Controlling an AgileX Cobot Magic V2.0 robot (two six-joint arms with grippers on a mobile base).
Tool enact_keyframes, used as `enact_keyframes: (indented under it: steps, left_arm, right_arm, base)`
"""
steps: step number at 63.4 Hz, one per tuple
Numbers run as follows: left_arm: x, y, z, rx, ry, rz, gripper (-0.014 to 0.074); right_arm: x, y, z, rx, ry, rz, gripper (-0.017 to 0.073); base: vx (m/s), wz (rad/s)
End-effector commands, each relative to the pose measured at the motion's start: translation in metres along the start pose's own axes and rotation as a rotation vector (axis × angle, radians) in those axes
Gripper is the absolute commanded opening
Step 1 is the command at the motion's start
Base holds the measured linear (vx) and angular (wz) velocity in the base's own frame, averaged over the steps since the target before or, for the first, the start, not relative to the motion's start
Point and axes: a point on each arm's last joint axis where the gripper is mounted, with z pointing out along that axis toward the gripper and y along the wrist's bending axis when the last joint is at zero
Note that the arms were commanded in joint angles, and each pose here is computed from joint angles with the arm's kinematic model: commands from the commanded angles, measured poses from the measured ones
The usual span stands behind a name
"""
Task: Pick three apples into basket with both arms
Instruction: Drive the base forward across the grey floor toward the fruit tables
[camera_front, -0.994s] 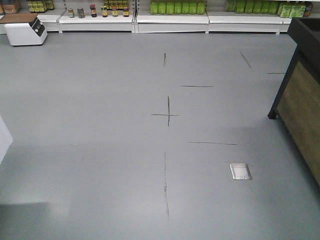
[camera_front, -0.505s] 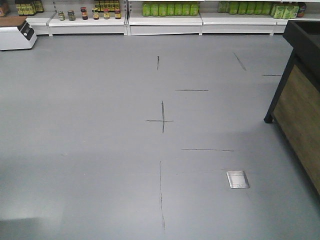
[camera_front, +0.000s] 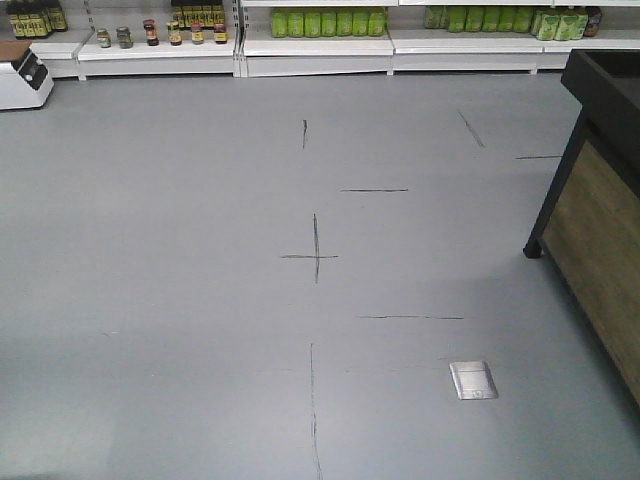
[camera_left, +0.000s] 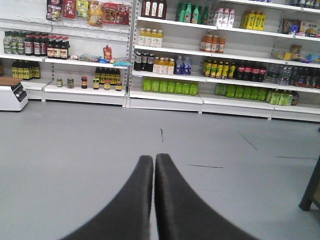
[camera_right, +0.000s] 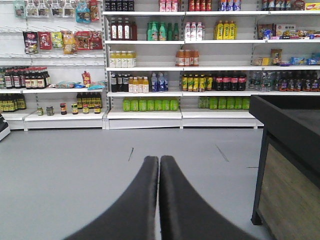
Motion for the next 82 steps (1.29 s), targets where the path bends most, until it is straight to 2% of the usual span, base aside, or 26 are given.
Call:
enact_keyframes:
  steps: [1,52,82]
  left_arm:
    - [-0.0002,-0.0006,-0.0003,0.017,-0.067,-0.011,-0.0006]
    - [-0.0002,-0.0006,-0.0003,0.017,-0.067,-0.011,-0.0006]
    - [-0.0002,-0.0006,-0.0003,0.017,-0.067,-0.011,-0.0006]
  right_arm:
    - [-0.003,0.0001,-0.0007,0.001,-0.072,0.0,-0.0009]
    - [-0.003,0.0001,-0.0007,0.001,-0.072,0.0,-0.0009]
    - [-0.003,0.0001,-0.0007,0.001,-0.072,0.0,-0.0009]
  base:
    - [0.16,-0.03]
    - [0.12,-0.01]
    - [0.05,-0.18]
